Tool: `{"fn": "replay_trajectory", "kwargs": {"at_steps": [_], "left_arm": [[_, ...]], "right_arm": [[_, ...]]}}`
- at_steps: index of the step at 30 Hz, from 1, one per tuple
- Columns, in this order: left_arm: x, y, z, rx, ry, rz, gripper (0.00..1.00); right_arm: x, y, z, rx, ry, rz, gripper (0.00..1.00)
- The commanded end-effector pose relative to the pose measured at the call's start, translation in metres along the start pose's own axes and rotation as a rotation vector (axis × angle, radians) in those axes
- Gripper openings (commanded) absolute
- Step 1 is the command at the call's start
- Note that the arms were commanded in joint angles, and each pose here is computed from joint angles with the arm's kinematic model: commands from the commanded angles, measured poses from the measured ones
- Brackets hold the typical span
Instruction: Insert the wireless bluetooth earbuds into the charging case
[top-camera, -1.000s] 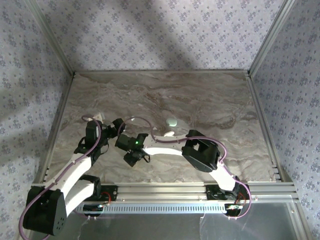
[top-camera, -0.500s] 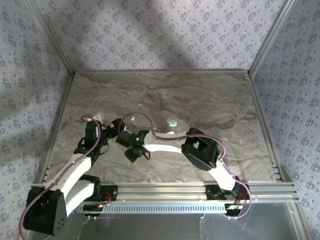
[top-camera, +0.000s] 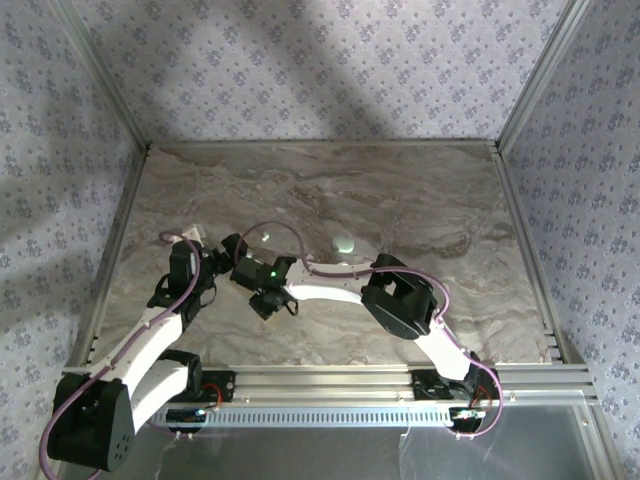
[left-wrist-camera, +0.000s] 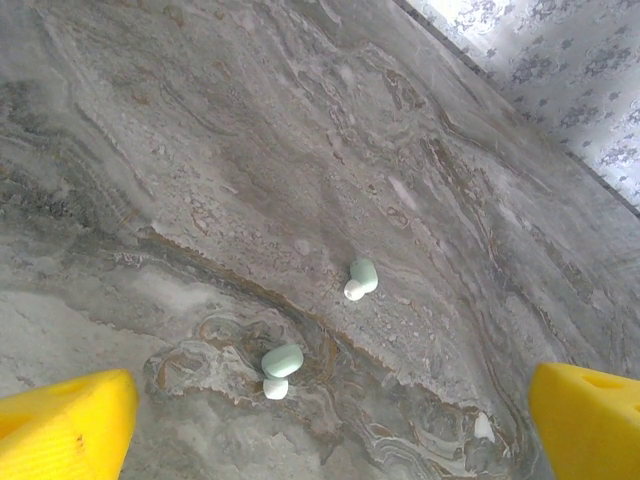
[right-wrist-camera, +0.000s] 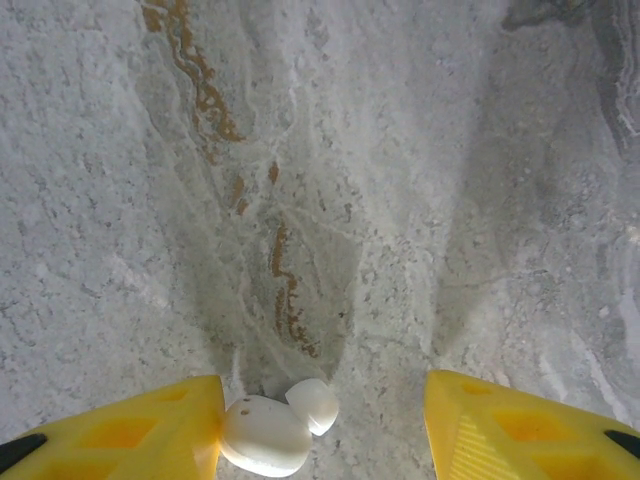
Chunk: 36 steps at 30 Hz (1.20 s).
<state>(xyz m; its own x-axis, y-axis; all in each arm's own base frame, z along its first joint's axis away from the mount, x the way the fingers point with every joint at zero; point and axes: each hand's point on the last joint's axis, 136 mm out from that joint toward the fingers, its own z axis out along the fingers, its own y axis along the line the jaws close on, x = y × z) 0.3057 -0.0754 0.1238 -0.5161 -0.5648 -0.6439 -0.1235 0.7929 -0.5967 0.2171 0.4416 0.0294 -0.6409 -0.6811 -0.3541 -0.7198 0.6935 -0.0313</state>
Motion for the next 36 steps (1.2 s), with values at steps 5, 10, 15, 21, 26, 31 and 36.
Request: {"fn": "replay_trajectory", "kwargs": {"at_steps": [5,10,15,21,26,31,36], "left_arm": [[0.007,-0.005,-0.004,0.035,0.029,0.012,1.0],[0.006,-0.006,-0.004,0.041,0.029,0.013,1.0],[0.006,-0.007,-0.004,0.043,0.029,0.013,1.0],[0.007,-0.005,-0.004,0.037,0.029,0.015,1.0],[0.004,0.002,-0.004,0.012,0.021,-0.001,1.0],[-0.003,0.016,-0.007,-0.028,-0.001,-0.046,1.0],[-0.011,0.04,-0.017,-0.097,-0.051,-0.119,1.0]], "right_arm": [[-0.006,-0.057,0.011,0.125,0.036,0.169,0.55],[-0.004,-0.072,0.008,0.158,0.049,0.197,0.55],[-0.006,-0.077,0.007,0.161,0.049,0.205,0.55],[-0.01,-0.085,0.005,0.161,0.045,0.208,0.55],[-0.018,-0.069,-0.007,0.08,0.0,0.145,0.56],[-0.014,-0.058,-0.019,0.031,-0.026,0.092,0.59],[-0.007,-0.055,-0.024,0.019,-0.024,0.036,0.6]]}}
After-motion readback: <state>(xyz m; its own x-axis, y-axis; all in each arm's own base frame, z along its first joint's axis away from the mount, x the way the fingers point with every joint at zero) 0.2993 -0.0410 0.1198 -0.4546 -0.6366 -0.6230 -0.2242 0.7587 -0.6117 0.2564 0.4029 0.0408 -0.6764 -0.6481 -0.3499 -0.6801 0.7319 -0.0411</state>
